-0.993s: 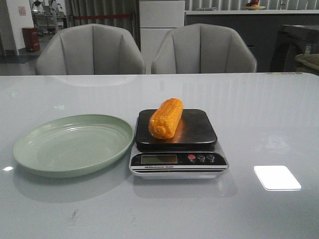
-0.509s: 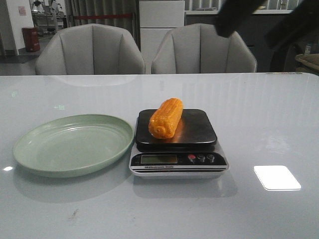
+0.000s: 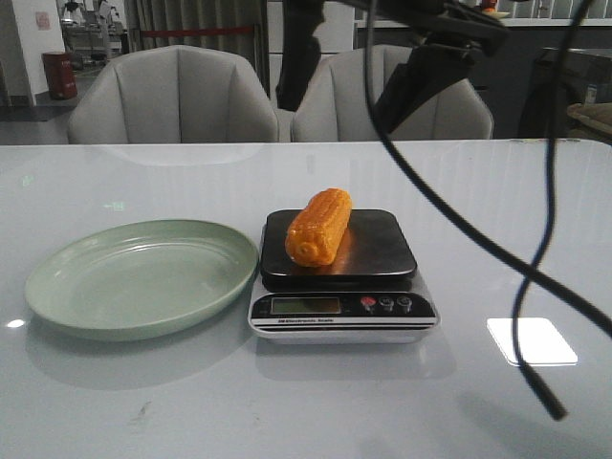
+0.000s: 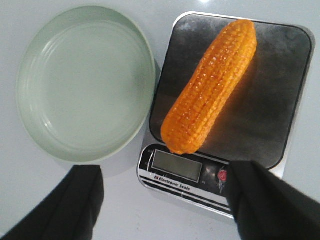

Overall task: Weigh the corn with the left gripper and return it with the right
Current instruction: 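Move the right gripper over the scale and grasp the corn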

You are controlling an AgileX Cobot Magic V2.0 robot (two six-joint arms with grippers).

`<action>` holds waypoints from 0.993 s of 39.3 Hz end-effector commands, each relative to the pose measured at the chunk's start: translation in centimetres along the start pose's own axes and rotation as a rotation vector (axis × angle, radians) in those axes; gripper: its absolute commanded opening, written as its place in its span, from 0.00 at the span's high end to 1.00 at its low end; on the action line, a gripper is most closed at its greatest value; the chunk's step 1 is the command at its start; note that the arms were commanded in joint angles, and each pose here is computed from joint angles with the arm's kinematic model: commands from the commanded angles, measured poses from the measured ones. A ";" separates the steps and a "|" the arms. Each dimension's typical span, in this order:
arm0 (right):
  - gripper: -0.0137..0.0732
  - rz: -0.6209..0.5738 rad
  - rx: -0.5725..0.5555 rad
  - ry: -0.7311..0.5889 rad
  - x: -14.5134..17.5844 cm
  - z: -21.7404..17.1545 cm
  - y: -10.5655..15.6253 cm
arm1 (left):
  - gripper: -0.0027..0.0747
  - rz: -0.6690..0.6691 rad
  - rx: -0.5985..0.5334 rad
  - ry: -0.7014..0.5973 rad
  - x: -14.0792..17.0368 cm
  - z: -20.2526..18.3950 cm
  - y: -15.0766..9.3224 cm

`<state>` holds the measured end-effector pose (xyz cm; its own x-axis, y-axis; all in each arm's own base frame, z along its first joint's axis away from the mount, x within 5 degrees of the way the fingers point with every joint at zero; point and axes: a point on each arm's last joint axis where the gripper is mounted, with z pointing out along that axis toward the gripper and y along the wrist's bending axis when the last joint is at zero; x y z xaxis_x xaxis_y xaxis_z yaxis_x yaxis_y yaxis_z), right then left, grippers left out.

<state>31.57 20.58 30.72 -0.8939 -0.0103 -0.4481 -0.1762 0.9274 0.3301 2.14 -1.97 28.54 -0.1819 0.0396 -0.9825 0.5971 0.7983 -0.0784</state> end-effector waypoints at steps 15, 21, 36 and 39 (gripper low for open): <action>0.16 0.194 0.130 0.032 -2.6 4.8 1.6 | 0.81 -0.006 0.003 -0.088 -1.4 -0.2 -0.1; 0.20 0.222 0.169 0.070 -2.6 6.8 1.3 | 0.81 -0.005 0.003 -0.088 -1.4 -0.2 -0.1; 0.47 0.229 0.173 0.077 -2.9 8.9 1.4 | 0.81 -0.005 0.003 -0.088 -1.4 -0.2 -0.1; 0.48 0.221 0.157 0.073 -3.1 8.3 2.2 | 0.81 -0.005 0.003 -0.088 -1.4 -0.2 -0.1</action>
<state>37.50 25.42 21.48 -0.9610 0.1711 -0.2174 0.1272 0.9711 0.2022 2.14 -1.97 28.54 -0.1819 0.0396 -0.9825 0.5971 0.7983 -0.0784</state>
